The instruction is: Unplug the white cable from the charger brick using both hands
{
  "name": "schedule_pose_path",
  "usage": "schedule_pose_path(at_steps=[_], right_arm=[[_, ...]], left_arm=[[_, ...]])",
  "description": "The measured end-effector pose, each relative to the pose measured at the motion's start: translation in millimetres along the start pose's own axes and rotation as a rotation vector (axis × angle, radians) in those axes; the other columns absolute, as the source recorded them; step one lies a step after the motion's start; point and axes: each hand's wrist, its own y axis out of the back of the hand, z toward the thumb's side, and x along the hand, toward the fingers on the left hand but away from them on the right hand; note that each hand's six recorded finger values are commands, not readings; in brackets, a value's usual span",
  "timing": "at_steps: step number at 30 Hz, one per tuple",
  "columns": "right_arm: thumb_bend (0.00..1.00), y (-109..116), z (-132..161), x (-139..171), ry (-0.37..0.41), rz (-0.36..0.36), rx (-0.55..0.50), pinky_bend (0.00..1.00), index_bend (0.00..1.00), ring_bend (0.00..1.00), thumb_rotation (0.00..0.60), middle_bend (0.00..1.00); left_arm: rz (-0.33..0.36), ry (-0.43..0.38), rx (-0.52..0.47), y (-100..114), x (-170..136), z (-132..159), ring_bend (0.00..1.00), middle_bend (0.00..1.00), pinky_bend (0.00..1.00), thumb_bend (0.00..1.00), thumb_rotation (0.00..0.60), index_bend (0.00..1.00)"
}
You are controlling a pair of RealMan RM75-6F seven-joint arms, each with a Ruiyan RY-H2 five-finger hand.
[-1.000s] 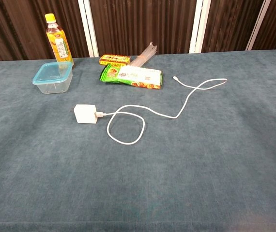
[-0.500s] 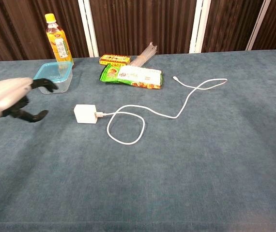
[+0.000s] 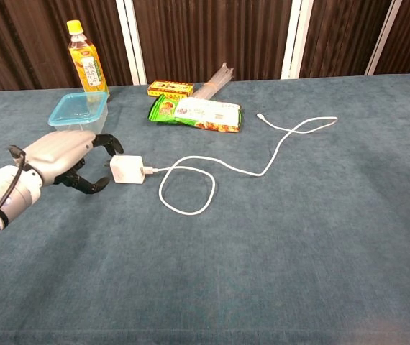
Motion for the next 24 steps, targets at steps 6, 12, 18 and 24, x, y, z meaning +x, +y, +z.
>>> schedule_pose_path(at_steps=[6,12,18,24], right_arm=[[0.22,0.0,0.2,0.6,-0.001,0.002,0.000,0.00,0.00,0.00,0.600,0.00],[0.22,0.9,-0.4,1.1,-0.002,-0.001,-0.002,0.00,0.00,0.00,0.600,0.00],[0.22,1.8,-1.0,1.1,-0.004,-0.003,-0.004,0.00,0.00,0.00,0.600,0.00],[0.22,4.0,-2.3,1.8,-0.006,-0.009,-0.009,0.00,0.00,0.00,0.600,0.00]], left_arm=[[-0.003,0.007,0.046,-7.3,6.5,1.7,1.00,0.27,1.00,0.42,0.600,0.28],[0.006,-0.004,0.055,-10.7,14.2,10.8,1.00,0.29,1.00,0.42,0.600,0.28],[0.015,-0.028,0.054,-9.7,18.7,23.0,1.00,0.32,1.00,0.42,0.600,0.32],[0.013,-0.019,0.065,-12.2,23.1,25.5,1.00,0.45,1.00,0.42,0.600,0.44]])
